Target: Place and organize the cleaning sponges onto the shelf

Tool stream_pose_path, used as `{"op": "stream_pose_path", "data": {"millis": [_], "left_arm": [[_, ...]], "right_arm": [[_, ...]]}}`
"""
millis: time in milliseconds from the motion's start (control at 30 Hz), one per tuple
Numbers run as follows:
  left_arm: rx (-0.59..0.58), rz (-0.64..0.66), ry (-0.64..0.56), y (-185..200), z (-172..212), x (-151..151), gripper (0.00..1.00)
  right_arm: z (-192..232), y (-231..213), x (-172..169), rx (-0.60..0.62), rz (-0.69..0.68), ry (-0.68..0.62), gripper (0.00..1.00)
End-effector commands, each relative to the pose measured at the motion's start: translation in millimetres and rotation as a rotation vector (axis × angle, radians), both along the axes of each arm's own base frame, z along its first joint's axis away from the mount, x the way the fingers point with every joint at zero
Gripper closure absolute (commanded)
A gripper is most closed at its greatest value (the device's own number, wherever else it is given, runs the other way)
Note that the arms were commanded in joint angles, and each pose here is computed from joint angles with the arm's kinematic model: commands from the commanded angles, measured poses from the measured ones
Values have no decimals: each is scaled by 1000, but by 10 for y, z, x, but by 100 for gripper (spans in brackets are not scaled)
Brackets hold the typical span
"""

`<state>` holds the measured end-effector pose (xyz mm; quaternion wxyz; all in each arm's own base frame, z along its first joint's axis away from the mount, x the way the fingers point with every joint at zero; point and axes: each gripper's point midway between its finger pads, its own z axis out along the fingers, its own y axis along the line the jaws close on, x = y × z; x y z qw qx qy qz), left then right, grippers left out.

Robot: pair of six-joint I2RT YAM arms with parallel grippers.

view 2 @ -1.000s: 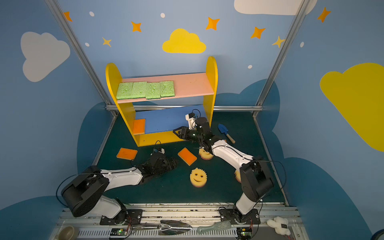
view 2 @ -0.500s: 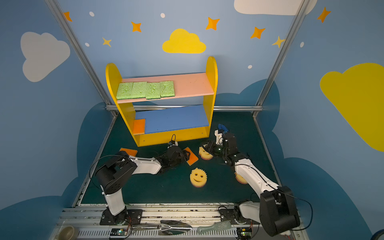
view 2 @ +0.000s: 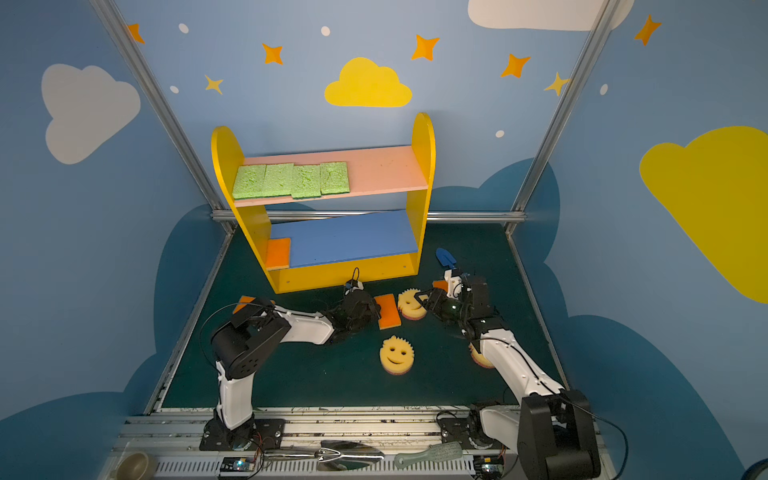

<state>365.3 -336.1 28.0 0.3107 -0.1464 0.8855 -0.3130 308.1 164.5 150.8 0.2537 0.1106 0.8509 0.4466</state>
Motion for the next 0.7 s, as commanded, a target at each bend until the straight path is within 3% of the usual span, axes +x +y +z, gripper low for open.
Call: {"op": "stream_pose_path", "data": {"millis": [0, 67, 133, 367, 667], "left_arm": [[60, -29, 23, 107, -25, -121, 97], [48, -37, 14, 155, 67, -154, 97], [20, -45, 7, 212, 172, -188, 97], [-105, -42, -5, 506, 473, -300, 97], [-109, -1, -79, 941, 865, -435, 97]], "right_arm": [[8, 104, -16, 45, 57, 3, 49], [11, 161, -29, 56, 85, 1, 40], [23, 215, -45, 55, 111, -8, 37], [12, 643, -208, 41, 278, -13, 46], [24, 1315, -367, 67, 493, 23, 44]]}}
